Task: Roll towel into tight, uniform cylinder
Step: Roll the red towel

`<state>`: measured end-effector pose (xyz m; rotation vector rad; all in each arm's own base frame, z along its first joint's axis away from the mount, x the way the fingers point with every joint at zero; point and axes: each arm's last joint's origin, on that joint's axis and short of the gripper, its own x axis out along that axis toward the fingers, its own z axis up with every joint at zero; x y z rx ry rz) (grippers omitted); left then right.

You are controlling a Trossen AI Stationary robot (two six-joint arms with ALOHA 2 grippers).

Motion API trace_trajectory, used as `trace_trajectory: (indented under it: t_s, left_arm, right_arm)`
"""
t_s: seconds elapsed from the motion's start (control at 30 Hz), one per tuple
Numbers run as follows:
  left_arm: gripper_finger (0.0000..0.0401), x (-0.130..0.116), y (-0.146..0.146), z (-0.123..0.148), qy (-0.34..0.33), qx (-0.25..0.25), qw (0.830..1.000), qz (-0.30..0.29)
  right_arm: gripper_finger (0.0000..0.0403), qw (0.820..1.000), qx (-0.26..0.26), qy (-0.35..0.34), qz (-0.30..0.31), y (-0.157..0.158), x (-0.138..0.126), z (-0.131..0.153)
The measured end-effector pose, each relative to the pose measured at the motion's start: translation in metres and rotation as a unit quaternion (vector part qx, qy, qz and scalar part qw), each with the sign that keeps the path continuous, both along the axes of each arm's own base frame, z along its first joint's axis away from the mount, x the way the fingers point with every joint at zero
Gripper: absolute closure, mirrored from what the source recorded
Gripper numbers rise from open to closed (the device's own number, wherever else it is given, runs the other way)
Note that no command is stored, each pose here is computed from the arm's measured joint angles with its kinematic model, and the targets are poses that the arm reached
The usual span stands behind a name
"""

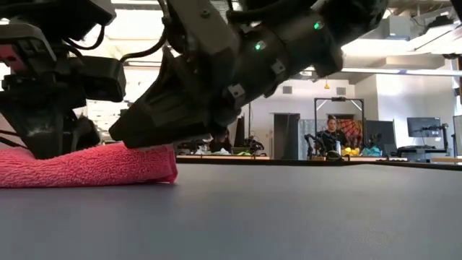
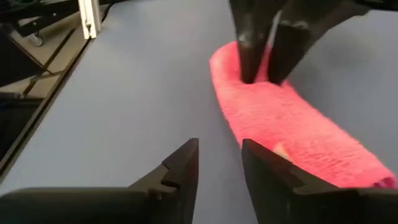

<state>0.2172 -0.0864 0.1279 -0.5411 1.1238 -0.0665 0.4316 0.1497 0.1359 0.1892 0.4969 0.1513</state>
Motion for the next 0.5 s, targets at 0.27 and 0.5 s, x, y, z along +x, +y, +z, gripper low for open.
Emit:
trace_trajectory:
  t_s: [0.27, 0.5]
  left_arm:
    - [0.0310, 0.002, 0.001, 0.032, -0.055, -0.014, 0.997, -0.048]
    - [0.0310, -0.005, 0.007, 0.052, -0.092, 0.040, 0.994, -0.037]
  right_arm:
    - [0.0291, 0.999, -0.021, 0.032, -0.008, -0.014, 0.001, -0.006]
    - [0.0310, 0.998, -0.031, 0.059, -0.005, -0.014, -0.002, -0.010]
